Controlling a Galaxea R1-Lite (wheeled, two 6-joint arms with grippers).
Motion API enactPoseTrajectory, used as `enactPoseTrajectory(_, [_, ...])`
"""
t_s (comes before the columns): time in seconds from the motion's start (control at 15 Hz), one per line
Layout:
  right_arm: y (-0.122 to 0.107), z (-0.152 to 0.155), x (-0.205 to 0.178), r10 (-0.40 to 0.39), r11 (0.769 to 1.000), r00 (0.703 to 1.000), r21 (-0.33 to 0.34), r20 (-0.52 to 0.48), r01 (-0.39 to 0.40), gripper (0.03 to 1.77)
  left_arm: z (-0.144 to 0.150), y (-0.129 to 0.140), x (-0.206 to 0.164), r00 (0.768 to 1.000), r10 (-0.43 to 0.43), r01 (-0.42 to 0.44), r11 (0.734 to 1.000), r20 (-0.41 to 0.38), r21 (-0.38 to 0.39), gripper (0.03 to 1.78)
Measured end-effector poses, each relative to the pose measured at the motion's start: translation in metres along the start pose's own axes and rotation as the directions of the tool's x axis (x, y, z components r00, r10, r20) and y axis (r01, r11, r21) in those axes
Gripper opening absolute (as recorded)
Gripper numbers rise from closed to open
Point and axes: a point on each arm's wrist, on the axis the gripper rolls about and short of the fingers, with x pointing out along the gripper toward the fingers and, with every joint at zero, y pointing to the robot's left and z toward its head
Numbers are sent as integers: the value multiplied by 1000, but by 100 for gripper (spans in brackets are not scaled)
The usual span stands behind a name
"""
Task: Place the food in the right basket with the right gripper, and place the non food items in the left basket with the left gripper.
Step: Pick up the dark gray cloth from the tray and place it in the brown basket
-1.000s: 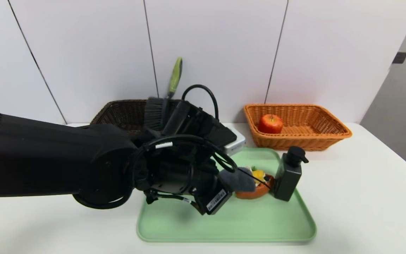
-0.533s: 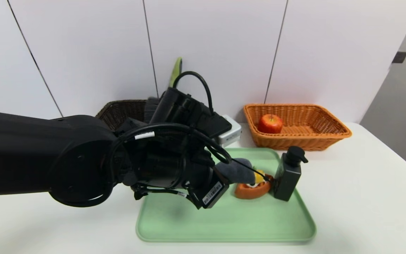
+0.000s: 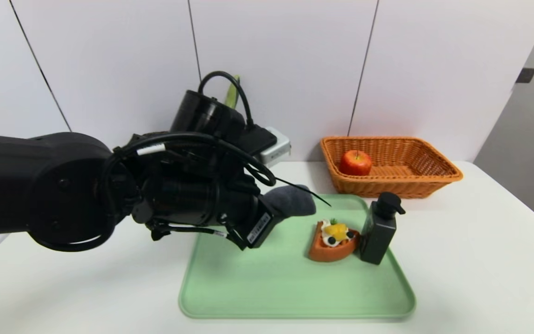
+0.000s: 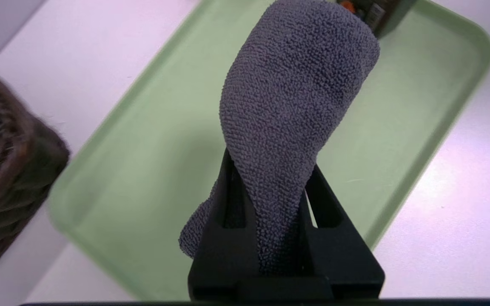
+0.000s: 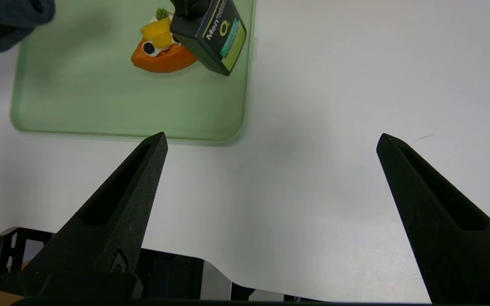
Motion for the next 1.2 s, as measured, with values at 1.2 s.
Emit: enactPoseTrajectory(1.2, [0, 0, 0, -5, 1000, 1000, 0, 4, 5, 170, -17, 172, -63, 877, 480, -471, 850, -22, -237, 27])
